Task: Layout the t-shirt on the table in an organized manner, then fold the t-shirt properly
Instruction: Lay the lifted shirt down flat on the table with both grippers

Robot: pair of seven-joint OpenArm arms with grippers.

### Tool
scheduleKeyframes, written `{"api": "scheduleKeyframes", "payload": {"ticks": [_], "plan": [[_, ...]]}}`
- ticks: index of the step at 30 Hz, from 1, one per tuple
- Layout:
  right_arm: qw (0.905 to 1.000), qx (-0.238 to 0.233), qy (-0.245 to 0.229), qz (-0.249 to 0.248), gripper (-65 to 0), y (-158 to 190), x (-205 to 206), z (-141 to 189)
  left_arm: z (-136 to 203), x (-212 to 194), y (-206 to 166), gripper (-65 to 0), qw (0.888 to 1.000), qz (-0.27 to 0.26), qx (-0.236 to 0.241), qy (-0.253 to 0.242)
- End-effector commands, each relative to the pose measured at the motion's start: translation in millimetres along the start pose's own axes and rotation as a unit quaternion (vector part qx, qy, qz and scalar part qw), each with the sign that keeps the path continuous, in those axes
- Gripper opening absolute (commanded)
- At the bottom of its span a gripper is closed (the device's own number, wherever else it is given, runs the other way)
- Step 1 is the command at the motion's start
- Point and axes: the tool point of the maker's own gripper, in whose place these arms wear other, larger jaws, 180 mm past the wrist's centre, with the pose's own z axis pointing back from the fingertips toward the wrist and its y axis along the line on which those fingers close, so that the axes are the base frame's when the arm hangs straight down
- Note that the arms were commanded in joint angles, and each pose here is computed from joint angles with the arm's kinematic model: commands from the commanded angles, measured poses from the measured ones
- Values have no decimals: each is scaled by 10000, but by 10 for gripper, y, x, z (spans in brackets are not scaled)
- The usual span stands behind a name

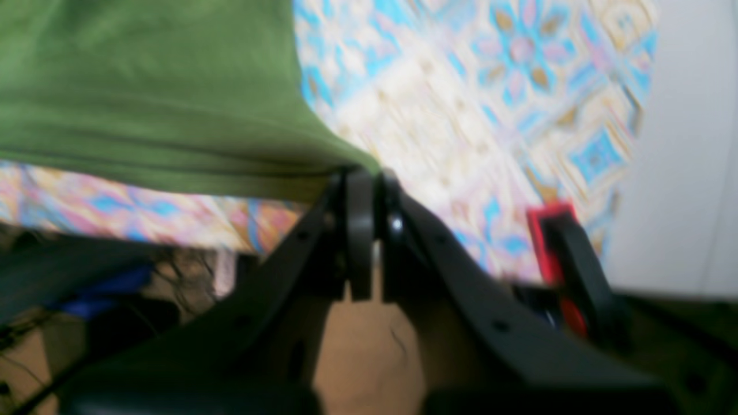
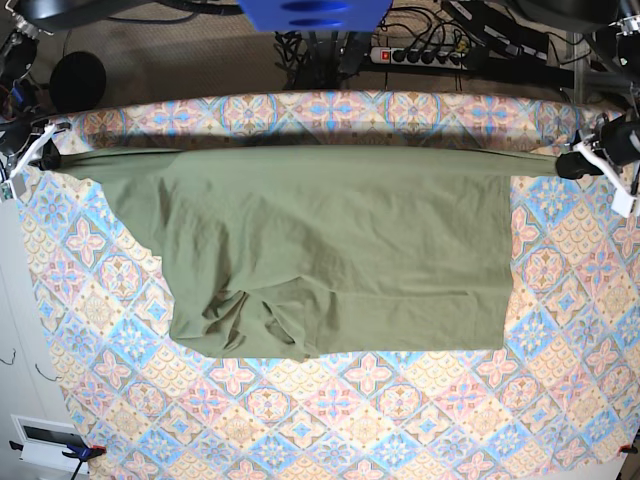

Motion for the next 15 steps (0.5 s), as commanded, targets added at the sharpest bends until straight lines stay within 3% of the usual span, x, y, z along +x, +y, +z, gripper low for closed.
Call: {"api": "scheduleKeyframes", "payload": {"ticks": [1,7,15], "plan": [[9991,-326,212,140,-645,-161,-36,96,35,44,121,-650,9989,-236,394,25],[9915,-504,1112,453,-646,-157,-380,27,-217,-286,150,-650,9908,-764,803,773],[9909,-241,1238,469,-647,46,-485,-117,-357,-490,113,-650,9838,-1035,885,1162]]}}
